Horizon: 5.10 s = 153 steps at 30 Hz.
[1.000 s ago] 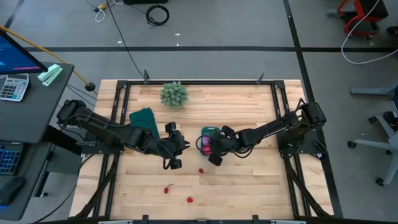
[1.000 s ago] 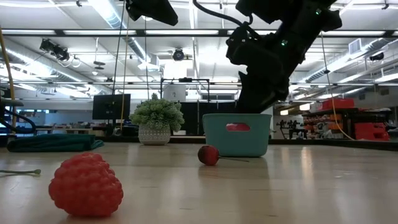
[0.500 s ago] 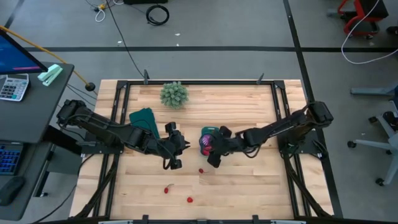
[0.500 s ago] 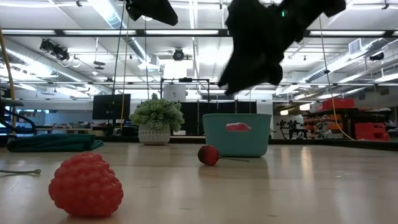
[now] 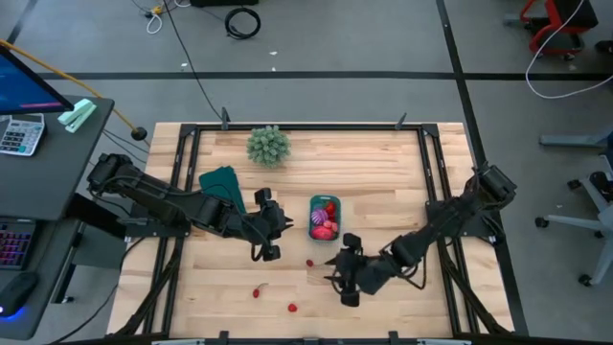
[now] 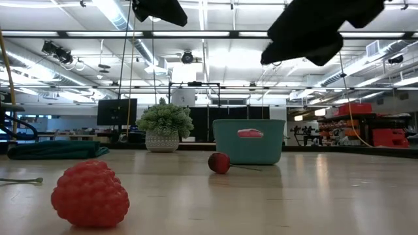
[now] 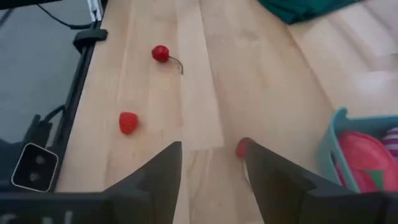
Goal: Pick and placing Produce into tupperware
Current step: Put the red cherry into the blue bin
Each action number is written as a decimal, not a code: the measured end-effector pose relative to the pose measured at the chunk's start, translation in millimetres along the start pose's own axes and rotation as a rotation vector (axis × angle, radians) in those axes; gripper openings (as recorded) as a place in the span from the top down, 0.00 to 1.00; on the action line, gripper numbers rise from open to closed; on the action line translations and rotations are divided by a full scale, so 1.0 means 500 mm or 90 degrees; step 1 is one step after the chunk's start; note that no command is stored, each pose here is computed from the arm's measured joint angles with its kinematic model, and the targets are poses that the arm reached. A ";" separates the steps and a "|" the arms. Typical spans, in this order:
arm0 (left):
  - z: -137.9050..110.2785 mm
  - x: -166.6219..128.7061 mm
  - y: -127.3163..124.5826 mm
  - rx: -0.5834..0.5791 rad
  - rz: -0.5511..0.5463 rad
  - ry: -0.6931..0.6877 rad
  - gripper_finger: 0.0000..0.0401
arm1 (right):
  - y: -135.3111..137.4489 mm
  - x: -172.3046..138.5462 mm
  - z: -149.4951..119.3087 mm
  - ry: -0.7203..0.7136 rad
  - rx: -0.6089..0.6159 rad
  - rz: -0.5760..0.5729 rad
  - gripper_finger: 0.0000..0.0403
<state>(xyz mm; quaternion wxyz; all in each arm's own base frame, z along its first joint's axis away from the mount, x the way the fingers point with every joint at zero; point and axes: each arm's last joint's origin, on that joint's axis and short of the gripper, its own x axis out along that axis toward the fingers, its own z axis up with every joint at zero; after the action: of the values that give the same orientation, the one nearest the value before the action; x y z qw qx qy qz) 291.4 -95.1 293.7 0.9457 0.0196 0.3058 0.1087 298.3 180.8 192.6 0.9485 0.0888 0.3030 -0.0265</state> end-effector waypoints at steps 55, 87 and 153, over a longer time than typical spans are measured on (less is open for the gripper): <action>-0.133 -0.102 -0.170 -0.161 -0.088 0.175 0.88 | -0.057 0.155 -0.079 0.098 0.000 -0.037 0.99; -0.247 0.017 -0.275 -0.228 -0.099 0.379 0.58 | -0.192 0.004 0.079 0.083 -0.048 -0.296 1.00; -0.284 0.050 -0.291 -0.363 -0.021 0.417 0.79 | -0.067 0.031 0.043 0.170 0.017 0.156 0.75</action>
<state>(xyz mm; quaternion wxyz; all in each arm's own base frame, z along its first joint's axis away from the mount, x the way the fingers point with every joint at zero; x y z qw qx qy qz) 256.5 -235.6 149.1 0.7679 -0.2830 0.5476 0.1742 319.6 143.8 196.0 0.8947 0.1400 0.4129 0.0972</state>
